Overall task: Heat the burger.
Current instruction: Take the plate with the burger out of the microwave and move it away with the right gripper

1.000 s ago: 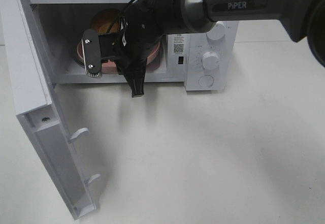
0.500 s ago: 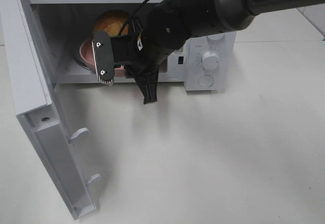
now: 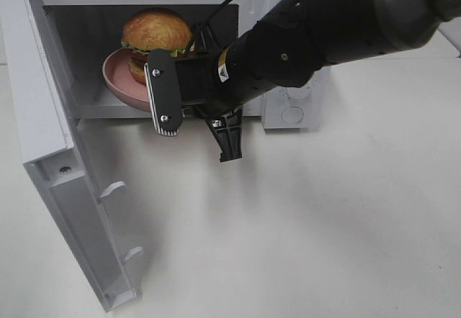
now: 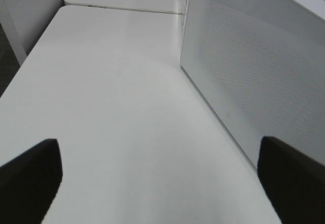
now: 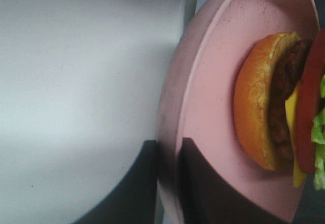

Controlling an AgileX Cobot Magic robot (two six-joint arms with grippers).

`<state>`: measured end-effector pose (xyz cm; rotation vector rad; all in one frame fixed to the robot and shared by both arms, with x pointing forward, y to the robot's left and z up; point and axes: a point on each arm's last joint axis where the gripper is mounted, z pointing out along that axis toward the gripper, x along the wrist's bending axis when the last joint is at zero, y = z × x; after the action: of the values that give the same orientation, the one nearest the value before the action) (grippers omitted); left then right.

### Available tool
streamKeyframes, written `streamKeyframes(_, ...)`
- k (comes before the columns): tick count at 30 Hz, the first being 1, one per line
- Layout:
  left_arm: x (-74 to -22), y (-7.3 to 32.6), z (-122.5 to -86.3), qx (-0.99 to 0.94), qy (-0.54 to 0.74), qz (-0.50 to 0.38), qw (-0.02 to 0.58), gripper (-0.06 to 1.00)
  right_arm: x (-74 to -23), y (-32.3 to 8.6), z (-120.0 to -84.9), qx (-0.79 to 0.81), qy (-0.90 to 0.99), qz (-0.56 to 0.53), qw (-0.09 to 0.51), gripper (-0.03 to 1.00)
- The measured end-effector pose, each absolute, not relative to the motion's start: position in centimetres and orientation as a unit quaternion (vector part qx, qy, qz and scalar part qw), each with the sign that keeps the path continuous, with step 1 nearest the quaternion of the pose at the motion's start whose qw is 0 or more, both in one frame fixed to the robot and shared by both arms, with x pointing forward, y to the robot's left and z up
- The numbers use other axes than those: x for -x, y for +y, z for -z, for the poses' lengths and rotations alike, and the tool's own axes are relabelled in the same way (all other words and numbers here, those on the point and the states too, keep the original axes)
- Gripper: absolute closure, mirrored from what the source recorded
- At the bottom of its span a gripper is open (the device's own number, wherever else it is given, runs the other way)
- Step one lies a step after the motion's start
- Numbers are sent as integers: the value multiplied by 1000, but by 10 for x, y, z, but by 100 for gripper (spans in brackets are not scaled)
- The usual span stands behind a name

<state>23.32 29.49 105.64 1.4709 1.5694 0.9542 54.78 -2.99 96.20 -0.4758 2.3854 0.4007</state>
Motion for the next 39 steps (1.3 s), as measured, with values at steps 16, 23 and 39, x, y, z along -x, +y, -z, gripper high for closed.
streamKeyframes(16,-233,295,-1056,-577,616,-374,384,-5,-498,-71,-972,198,907,-161,335,89)
streamKeyframes(23,-233,295,-1056,-577,616,-374,384,-5,-475,-92,-979,198,906,-162,337,89)
streamKeyframes(39,-233,295,-1056,-577,616,-374,384,-5,-428,-115,-991,208,898,-182,341,89)
